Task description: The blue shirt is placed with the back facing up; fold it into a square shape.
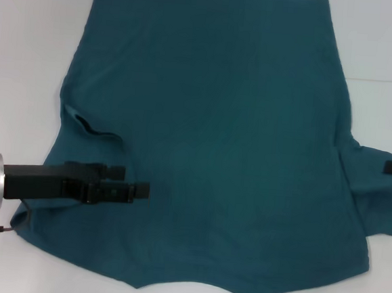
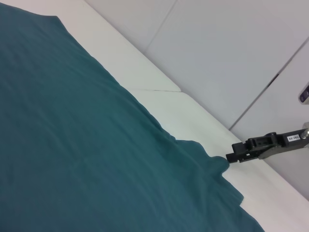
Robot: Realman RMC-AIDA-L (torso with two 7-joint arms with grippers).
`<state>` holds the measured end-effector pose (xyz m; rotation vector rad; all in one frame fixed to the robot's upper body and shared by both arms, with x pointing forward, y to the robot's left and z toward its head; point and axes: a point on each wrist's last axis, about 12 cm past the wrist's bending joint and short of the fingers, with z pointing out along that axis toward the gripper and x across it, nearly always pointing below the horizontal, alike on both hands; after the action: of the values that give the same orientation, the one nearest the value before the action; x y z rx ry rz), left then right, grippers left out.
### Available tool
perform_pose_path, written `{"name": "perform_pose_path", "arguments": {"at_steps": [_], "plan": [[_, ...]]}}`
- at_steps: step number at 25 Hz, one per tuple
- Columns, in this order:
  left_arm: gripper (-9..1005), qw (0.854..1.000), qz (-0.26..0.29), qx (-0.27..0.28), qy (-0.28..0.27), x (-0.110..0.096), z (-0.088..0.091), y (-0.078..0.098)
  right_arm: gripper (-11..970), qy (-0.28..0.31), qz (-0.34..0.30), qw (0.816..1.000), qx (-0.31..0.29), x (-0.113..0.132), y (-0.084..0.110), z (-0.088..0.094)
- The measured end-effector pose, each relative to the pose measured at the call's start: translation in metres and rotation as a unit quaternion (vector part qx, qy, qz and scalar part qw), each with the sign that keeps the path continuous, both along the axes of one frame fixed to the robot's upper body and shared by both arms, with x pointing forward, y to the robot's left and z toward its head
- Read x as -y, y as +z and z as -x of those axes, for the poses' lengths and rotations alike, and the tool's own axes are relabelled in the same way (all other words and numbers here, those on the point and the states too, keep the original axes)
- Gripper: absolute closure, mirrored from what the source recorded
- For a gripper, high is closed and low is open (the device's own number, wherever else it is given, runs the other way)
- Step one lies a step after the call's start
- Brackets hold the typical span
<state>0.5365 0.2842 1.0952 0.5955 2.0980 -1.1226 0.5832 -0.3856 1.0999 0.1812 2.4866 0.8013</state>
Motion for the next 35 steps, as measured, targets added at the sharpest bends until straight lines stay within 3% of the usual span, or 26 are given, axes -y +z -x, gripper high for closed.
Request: {"name": "perform_pose_path", "arguments": {"at_steps": [16, 25, 31, 35], "plan": [[45, 1.0, -0.006, 0.003, 0.013, 0.0, -0.003, -0.002, 77, 0.01, -0.006, 1.0, -0.015, -0.022, -0.008, -0.013], [45, 1.0, -0.006, 0.003, 0.015, 0.0, -0.003, -0.002, 83, 0.002, -0.012, 1.0, -0.011, -0.021, -0.007, -0.013], [45, 1.0, -0.007, 0.005, 0.016, 0.0, -0.004, -0.002, 286, 0.005, -0.008, 1.0, -0.013, -0.022, -0.008, -0.012], [45, 1.0, -0.007, 0.005, 0.017, 0.0, -0.004, -0.002, 477, 0.005, -0.008, 1.0, -0.014, -0.022, -0.008, -0.012]]}}
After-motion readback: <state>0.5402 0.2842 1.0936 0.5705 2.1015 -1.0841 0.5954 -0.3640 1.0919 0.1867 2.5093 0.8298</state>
